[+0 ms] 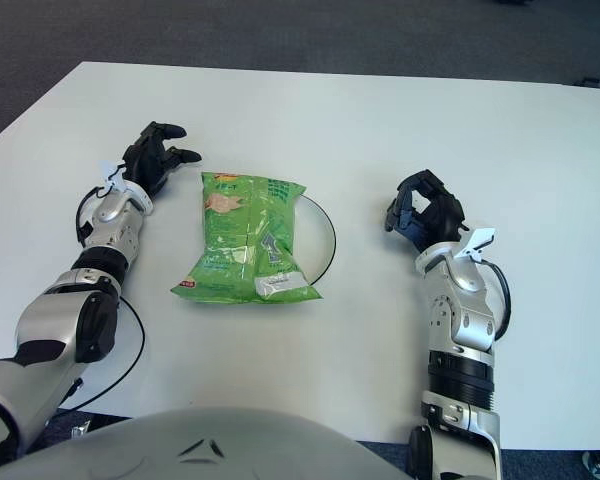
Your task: Put the snack into the plate.
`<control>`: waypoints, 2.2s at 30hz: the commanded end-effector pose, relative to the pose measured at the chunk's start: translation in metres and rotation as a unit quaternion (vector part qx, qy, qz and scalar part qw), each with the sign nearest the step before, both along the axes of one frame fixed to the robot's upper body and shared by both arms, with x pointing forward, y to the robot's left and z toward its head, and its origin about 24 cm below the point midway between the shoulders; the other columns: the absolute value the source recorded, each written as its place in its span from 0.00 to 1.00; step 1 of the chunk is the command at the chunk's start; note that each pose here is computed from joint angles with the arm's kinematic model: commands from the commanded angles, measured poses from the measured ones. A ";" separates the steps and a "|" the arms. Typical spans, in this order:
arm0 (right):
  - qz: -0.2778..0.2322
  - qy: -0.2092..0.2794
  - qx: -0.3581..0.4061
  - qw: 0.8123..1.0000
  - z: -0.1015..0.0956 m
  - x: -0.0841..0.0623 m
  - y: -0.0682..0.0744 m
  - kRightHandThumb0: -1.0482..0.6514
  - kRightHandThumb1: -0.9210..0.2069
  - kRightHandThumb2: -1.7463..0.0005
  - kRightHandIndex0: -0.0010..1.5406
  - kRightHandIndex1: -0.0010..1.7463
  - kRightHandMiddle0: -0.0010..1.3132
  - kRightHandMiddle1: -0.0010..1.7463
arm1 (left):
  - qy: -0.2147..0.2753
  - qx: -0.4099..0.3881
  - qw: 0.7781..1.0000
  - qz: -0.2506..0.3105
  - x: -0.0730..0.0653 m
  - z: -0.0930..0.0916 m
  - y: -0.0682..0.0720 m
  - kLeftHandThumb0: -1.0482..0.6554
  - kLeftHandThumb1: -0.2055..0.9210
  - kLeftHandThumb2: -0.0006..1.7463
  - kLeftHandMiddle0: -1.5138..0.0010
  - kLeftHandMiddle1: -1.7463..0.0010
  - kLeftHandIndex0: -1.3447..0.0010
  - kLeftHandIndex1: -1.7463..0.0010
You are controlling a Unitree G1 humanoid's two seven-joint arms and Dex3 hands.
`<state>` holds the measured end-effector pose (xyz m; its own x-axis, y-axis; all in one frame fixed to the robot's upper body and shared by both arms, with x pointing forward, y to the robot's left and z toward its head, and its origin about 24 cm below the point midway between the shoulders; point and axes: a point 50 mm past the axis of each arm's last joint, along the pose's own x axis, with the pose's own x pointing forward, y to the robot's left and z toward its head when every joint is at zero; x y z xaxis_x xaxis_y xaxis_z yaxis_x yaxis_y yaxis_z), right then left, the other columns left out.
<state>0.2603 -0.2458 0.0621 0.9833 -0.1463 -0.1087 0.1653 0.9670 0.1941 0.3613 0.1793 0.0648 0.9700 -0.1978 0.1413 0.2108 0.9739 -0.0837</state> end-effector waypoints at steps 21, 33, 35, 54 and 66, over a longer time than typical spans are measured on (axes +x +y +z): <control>0.003 0.079 0.023 0.997 -0.035 -0.019 -0.002 0.35 0.42 0.34 0.73 1.00 0.39 1.00 | 0.086 0.003 0.995 -0.049 -0.036 -0.038 -0.014 0.35 0.88 0.47 0.11 0.00 0.23 0.00; 0.000 0.078 0.022 0.997 -0.035 -0.019 -0.002 0.35 0.42 0.34 0.75 1.00 0.39 1.00 | 0.025 0.034 0.998 -0.040 -0.052 -0.030 -0.013 0.36 0.86 0.48 0.12 0.00 0.22 0.00; -0.003 0.076 0.021 0.997 -0.035 -0.020 -0.002 0.35 0.42 0.34 0.75 1.00 0.39 1.00 | 0.018 0.032 0.999 -0.038 -0.054 -0.029 -0.014 0.36 0.86 0.48 0.12 0.00 0.21 0.00; -0.099 -0.027 -0.046 0.994 -0.035 -0.025 -0.001 0.36 0.39 0.36 0.81 1.00 0.37 1.00 | 0.018 -0.024 0.999 0.019 -0.063 -0.023 -0.013 0.36 0.83 0.50 0.14 0.00 0.29 0.00; -0.125 -0.072 -0.112 0.983 -0.034 -0.029 0.001 0.36 0.38 0.37 0.81 1.00 0.36 1.00 | 0.024 -0.059 0.993 0.102 -0.066 -0.027 -0.013 0.36 0.84 0.51 0.13 0.00 0.26 0.00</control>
